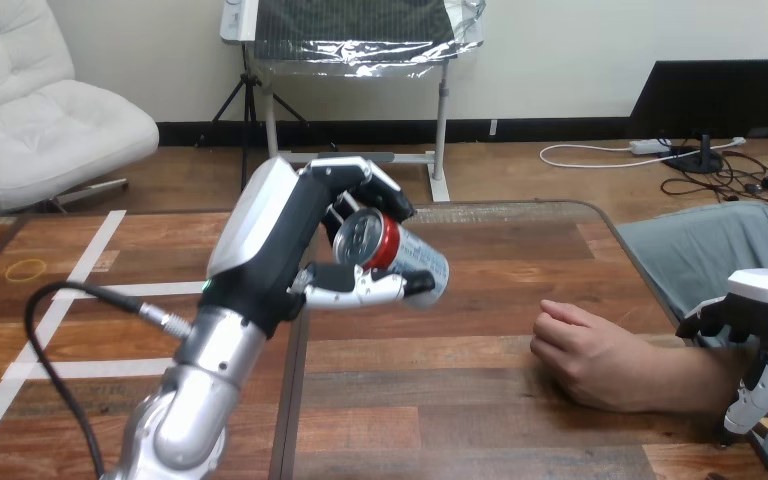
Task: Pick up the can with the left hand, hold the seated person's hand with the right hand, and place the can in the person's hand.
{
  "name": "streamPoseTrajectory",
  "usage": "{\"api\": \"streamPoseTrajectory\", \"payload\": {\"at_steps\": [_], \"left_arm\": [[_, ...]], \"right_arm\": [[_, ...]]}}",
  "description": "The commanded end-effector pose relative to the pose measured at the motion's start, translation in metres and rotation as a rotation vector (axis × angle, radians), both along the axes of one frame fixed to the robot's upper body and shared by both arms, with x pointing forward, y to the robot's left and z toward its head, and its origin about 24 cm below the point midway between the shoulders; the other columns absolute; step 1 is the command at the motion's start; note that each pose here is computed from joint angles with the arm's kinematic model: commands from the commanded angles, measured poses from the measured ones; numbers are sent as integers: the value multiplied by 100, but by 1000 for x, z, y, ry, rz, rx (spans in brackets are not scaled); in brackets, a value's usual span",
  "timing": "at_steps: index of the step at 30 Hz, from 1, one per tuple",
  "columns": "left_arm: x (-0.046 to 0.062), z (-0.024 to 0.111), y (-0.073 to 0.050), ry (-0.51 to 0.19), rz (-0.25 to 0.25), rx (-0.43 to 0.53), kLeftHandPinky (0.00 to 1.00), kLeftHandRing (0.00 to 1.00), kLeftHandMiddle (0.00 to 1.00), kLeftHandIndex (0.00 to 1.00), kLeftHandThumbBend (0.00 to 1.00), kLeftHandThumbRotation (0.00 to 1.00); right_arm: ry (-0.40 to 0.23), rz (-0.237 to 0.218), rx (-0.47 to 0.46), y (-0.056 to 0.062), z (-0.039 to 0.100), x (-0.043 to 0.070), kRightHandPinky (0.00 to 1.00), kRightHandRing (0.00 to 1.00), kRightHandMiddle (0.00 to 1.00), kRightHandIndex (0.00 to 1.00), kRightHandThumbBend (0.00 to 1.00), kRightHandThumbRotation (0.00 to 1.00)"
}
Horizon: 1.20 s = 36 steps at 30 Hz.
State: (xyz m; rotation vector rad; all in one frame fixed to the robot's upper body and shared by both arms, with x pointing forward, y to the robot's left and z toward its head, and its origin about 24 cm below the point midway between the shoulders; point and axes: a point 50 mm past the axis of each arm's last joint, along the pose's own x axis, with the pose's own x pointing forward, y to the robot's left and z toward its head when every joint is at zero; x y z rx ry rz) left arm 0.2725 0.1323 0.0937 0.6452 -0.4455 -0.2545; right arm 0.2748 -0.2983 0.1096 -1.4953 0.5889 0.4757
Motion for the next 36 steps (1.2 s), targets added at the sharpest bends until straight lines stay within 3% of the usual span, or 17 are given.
{"api": "streamPoseTrajectory", "payload": {"at_steps": [1, 20, 36], "left_arm": [[-5, 27, 4, -120, -16, -35, 31, 37, 46, 50, 60, 0], [-27, 16, 13, -99, -29, -41, 34, 40, 47, 50, 60, 0], [-44, 6, 12, -69, -60, -86, 35, 40, 47, 50, 60, 0]], "right_arm": [[-85, 30, -14, 6, 18, 13, 81, 86, 89, 87, 75, 3], [-93, 29, 3, 7, 20, 13, 80, 85, 87, 86, 73, 3], [-99, 32, 5, 8, 19, 15, 79, 84, 87, 85, 72, 2]]}}
